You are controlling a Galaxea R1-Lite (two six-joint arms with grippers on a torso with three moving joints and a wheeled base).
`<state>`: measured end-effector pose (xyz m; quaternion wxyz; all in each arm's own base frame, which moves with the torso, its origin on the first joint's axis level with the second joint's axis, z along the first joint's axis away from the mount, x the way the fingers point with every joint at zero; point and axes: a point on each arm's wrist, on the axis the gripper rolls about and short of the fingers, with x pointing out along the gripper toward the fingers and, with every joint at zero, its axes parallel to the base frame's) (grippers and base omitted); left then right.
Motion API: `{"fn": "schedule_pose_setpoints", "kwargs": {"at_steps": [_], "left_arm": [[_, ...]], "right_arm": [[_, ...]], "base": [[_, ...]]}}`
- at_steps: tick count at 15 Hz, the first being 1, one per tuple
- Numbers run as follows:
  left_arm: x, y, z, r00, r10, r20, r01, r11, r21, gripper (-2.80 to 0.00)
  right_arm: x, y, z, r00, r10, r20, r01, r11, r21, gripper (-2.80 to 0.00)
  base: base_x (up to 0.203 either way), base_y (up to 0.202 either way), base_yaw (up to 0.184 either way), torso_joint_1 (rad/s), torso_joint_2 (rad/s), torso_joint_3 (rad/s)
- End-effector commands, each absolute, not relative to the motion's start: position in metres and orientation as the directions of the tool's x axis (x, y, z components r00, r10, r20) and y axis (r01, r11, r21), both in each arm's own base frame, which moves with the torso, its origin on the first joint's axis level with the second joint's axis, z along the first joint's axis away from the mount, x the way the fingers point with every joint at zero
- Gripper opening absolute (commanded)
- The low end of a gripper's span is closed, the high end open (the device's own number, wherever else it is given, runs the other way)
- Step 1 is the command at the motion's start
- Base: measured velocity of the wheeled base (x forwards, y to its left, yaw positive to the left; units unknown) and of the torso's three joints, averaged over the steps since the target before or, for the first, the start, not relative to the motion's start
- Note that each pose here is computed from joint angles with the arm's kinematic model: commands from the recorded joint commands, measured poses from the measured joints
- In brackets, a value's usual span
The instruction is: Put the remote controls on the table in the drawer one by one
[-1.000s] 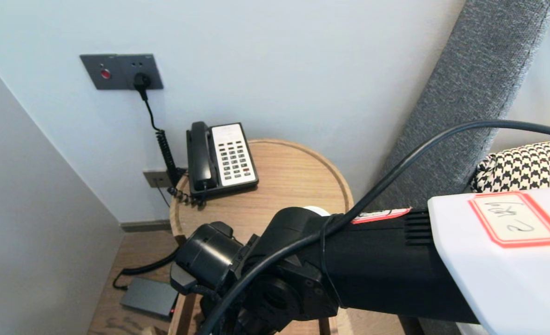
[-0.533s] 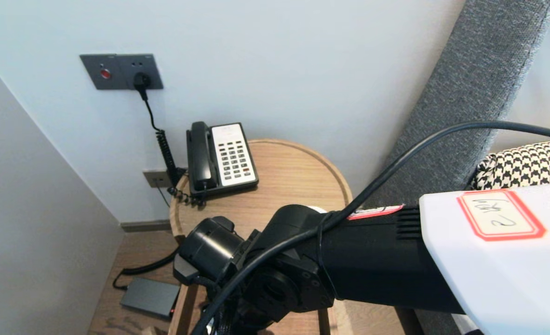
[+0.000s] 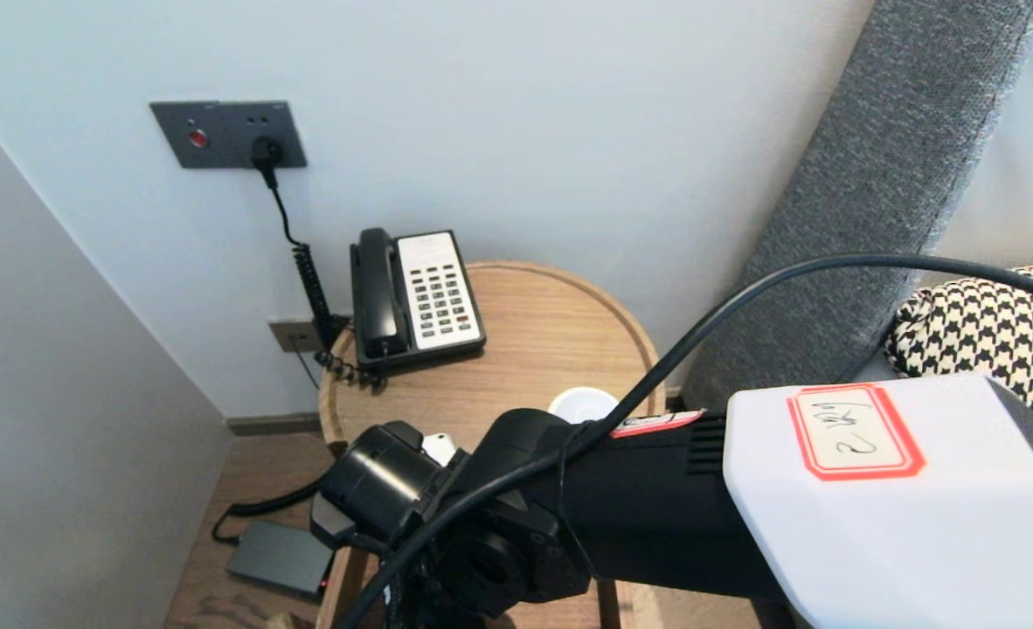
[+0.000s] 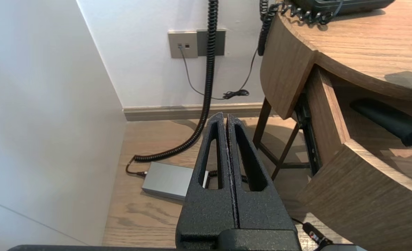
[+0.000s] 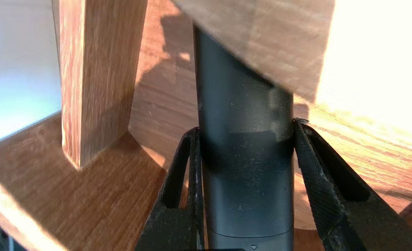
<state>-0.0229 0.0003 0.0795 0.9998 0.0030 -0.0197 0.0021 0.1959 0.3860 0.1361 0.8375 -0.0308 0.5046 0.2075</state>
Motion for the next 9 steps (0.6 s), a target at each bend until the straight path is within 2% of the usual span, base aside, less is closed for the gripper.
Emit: {"fn": "schedule_pose_setpoints", "kwargs": {"at_steps": [1,9], "left_arm": [[-0.022,0.000,0.077,0.999,0.005,0.032,-0.005,1.000,0.006,-2.80],[-0.022,0.000,0.077,0.999,0.005,0.032,-0.005,1.000,0.006,-2.80]], "right_arm": [[0.197,0.391,0.132,0.433,0.297,-0.851,-0.333,0.930,0.156,-2.80],[0.178,0.411,0.122,0.530,0.243,-0.813,-0.238,0.962,0.133,-2.80]], "base": [[0.000,0.000,0.000,0.000,0.00,0.000],[0.000,0.000,0.000,0.000,0.00,0.000]]}}
